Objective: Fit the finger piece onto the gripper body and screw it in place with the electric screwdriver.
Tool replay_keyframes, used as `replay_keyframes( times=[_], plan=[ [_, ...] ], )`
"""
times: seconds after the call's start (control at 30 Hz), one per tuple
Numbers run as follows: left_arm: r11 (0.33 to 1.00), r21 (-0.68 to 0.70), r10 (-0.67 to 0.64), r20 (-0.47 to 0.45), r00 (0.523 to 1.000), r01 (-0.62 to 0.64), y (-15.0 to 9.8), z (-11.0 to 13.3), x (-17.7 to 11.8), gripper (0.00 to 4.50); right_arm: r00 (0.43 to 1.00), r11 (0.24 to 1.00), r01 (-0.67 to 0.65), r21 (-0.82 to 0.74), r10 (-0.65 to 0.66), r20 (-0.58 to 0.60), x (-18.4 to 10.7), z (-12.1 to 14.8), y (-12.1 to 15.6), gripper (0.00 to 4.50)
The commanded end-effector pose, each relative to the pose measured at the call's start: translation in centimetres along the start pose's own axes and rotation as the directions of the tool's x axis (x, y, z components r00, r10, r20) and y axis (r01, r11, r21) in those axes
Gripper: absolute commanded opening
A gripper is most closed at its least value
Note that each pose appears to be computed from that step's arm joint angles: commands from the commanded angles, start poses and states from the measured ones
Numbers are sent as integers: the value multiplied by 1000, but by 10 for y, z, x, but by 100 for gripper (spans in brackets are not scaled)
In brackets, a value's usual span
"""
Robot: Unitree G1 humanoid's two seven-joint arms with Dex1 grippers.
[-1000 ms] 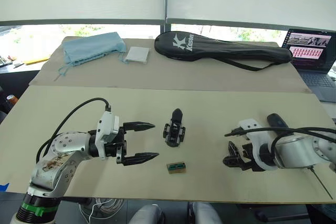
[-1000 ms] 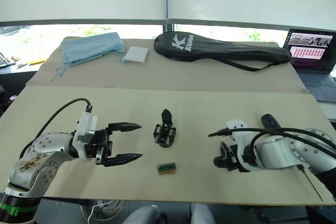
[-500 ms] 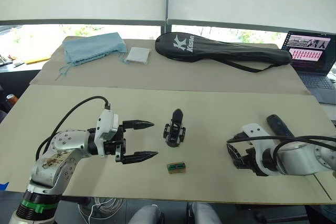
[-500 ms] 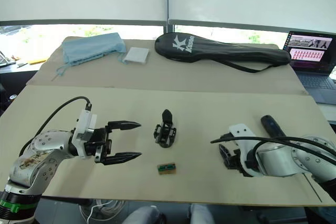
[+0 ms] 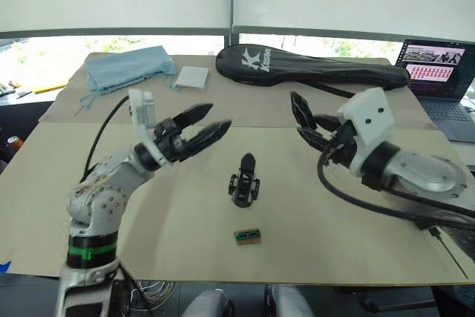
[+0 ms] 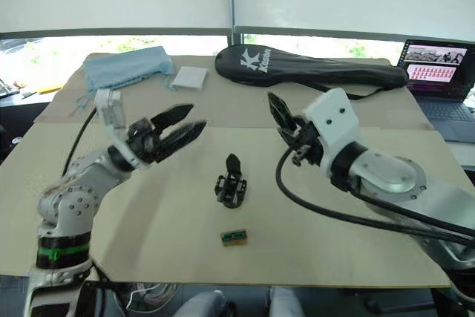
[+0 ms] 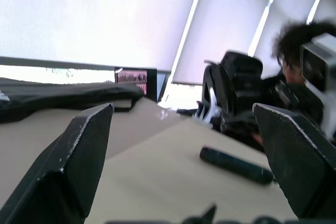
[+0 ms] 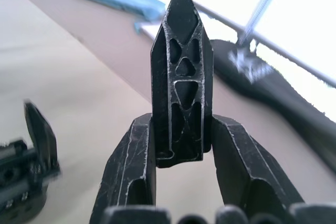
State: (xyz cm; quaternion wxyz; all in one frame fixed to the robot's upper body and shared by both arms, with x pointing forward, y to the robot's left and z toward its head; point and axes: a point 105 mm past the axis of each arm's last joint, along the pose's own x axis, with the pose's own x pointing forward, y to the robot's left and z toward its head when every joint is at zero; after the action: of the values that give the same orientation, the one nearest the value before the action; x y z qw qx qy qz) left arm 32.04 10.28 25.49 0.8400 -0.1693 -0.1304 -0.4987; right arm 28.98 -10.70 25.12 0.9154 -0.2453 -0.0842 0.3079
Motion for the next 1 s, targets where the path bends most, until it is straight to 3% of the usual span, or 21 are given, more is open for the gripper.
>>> replay_keyframes(
  times=[0.03, 0.3, 0.53, 0.63, 0.87, 1.0],
  plan=[
    [999, -24, -24, 62, 998, 25, -6, 12, 25, 450, 995, 991, -3, -134, 17, 98, 15, 19, 8, 111],
    [992, -122, -25, 104, 994, 38, -14, 9, 48, 450, 984, 987, 27, -161, 2, 179, 34, 32, 12, 111],
    [989, -146, -14, 104, 994, 30, -19, 4, 46, 450, 983, 986, 35, -162, -4, 183, 37, 33, 12, 111],
    [990, -140, -8, 123, 992, 25, -18, 7, 45, 376, 984, 986, 34, -163, -4, 178, 38, 31, 12, 111],
    [991, -135, -5, 134, 991, 23, -17, 12, 41, 17, 989, 986, 37, -163, -13, 148, 38, 26, 10, 111],
    [986, -161, -16, 142, 990, 39, -21, 11, 42, 0, 990, 988, 31, -154, -9, 138, 37, 25, 11, 111]
  ],
)
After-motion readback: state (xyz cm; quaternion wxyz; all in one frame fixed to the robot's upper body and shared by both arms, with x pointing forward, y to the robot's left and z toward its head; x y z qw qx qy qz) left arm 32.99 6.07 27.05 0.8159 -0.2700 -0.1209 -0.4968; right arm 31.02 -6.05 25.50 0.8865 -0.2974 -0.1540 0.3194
